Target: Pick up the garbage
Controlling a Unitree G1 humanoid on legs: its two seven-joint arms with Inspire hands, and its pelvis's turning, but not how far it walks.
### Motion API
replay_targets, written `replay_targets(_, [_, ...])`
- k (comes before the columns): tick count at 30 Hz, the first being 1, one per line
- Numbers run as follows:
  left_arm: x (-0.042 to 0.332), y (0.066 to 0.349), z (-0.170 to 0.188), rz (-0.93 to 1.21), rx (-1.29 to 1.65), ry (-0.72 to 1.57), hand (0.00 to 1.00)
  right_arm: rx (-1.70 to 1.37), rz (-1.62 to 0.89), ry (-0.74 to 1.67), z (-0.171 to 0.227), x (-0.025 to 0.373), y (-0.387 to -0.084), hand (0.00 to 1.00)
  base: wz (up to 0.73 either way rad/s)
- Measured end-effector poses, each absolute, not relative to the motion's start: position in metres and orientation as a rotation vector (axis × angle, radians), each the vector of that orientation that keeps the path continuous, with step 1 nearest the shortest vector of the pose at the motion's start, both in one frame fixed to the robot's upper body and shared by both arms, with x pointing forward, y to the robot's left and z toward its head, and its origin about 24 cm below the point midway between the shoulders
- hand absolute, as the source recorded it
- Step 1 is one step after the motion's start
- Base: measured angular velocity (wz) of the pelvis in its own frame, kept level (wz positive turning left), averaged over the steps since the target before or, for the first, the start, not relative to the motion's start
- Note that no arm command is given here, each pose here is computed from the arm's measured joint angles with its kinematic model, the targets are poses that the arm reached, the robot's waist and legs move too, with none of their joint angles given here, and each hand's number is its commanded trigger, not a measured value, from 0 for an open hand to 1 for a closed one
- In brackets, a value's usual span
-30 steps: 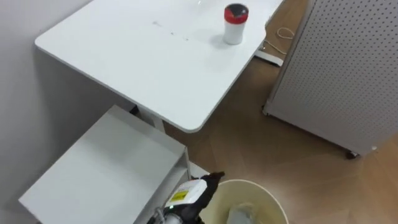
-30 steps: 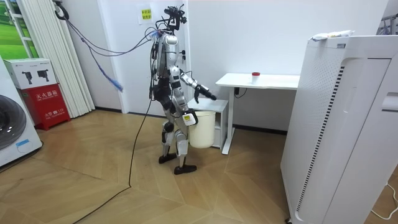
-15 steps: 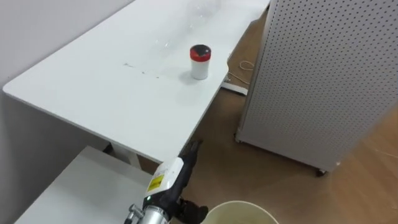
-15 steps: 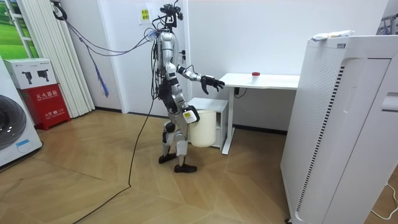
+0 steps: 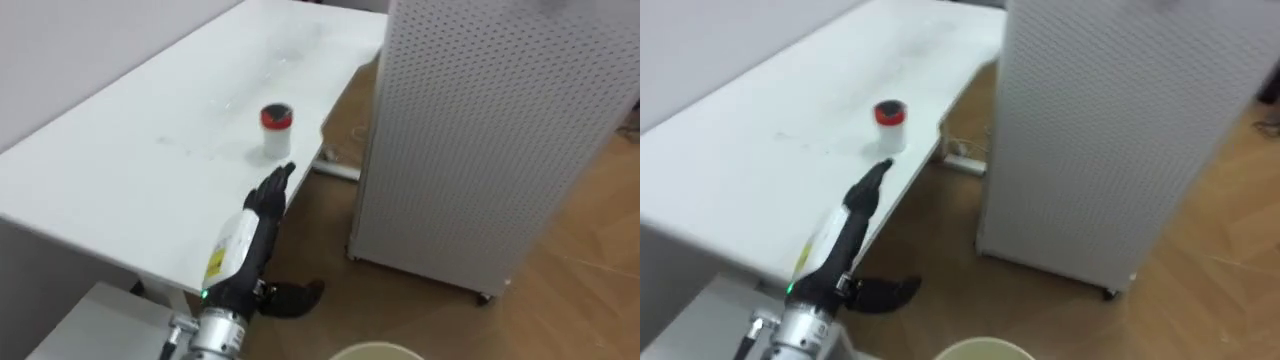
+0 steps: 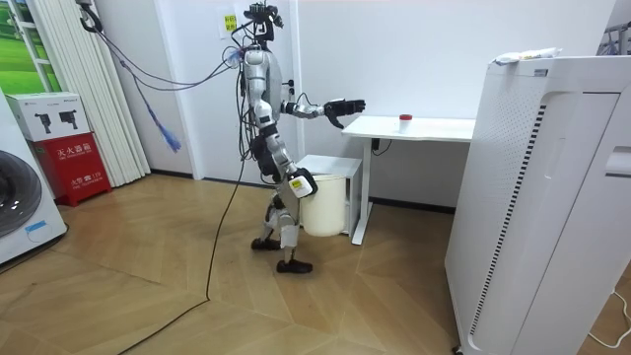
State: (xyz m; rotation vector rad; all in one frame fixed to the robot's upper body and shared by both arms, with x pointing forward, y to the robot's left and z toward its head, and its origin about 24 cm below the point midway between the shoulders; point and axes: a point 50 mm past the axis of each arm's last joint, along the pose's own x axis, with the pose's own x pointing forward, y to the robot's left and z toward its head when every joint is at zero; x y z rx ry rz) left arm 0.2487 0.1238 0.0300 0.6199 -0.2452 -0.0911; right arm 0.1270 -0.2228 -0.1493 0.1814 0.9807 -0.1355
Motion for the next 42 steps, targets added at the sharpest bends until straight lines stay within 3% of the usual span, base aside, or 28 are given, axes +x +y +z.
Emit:
replay_targets(17, [0.248,0.152,0.043,0.123,0.551,-0.317,0.00,0.180,-0.204,0.984,-0.151,0.119,-0.226,1.00,-0.12])
replay_targets(42, [0.231,0.177,0.029,0.288,0.410,-0.215,0.00,0.152,-0.238,1.007,-0.152,0.109,-0.230,1.00,-0.01])
